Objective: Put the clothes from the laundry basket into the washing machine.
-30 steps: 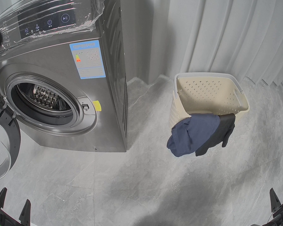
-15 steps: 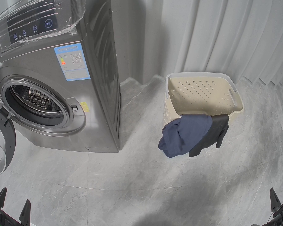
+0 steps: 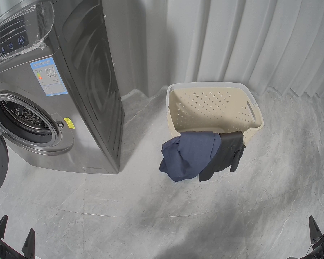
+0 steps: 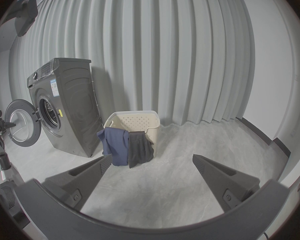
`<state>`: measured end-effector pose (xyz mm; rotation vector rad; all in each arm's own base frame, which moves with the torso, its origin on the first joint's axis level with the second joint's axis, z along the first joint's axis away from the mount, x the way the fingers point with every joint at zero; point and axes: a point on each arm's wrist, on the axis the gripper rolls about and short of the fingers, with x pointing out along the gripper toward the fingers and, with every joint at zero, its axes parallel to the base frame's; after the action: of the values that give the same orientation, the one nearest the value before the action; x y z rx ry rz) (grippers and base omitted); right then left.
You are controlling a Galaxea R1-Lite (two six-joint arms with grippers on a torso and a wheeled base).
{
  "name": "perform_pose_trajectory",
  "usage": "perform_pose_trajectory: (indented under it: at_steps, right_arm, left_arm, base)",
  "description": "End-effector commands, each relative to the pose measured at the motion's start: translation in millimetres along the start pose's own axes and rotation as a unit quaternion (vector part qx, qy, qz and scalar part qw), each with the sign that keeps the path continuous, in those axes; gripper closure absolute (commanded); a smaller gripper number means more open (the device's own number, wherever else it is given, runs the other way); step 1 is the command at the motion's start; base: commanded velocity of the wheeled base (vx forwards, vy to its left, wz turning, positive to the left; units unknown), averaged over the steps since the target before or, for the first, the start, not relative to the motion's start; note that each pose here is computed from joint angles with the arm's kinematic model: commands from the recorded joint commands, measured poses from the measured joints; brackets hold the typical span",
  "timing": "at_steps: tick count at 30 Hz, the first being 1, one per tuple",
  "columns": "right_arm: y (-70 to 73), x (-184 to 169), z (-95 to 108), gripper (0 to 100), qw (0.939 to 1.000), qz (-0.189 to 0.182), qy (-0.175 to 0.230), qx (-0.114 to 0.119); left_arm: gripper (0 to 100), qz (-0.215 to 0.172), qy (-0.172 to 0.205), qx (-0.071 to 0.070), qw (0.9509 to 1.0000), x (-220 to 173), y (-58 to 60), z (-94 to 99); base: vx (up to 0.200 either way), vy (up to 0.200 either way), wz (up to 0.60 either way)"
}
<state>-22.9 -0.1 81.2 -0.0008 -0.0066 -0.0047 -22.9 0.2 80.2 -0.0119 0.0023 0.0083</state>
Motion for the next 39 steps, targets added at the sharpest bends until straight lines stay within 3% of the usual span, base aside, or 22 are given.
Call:
perform_pose_trajectory:
  at_steps: [1,15,21,36,39]
  right_arm:
    - [0.0,1.2,-4.9,0,1.0,0.0,0.008,0.0]
    - [0.0,1.2,-4.9,0,1.0,0.0,0.008,0.0]
    - [0.0,1.2,-4.9,0,1.0,0.0,0.008,0.0]
    - [0.0,1.2,-4.9,0,1.0,0.0,0.008,0.0]
    - [0.0,1.2,-4.9,0,1.0,0.0,0.008,0.0]
  left_arm:
    - [0,-0.002,0.003,0.001,1.0,0.4,0.0,-4.7]
    - [0,-0.001,0.003,-0.002,1.0,0.4,0.0,-4.7]
    - [0,-0.002,0.003,-0.004,1.0,0.4,0.0,-4.7]
    - [0,-0.004,0.002,-0.004,1.0,0.4,-0.1,-4.5]
    - [0,-0.003,0.001,-0.004,1.0,0.3,-0.1,-4.1]
  base:
    - [0.0,0.0,0.0]
    - [0.0,-0.171,0.0]
    - [0.0,0.0,0.0]
    - [0.2,0.0,0.0]
    - [0.0,0.0,0.0]
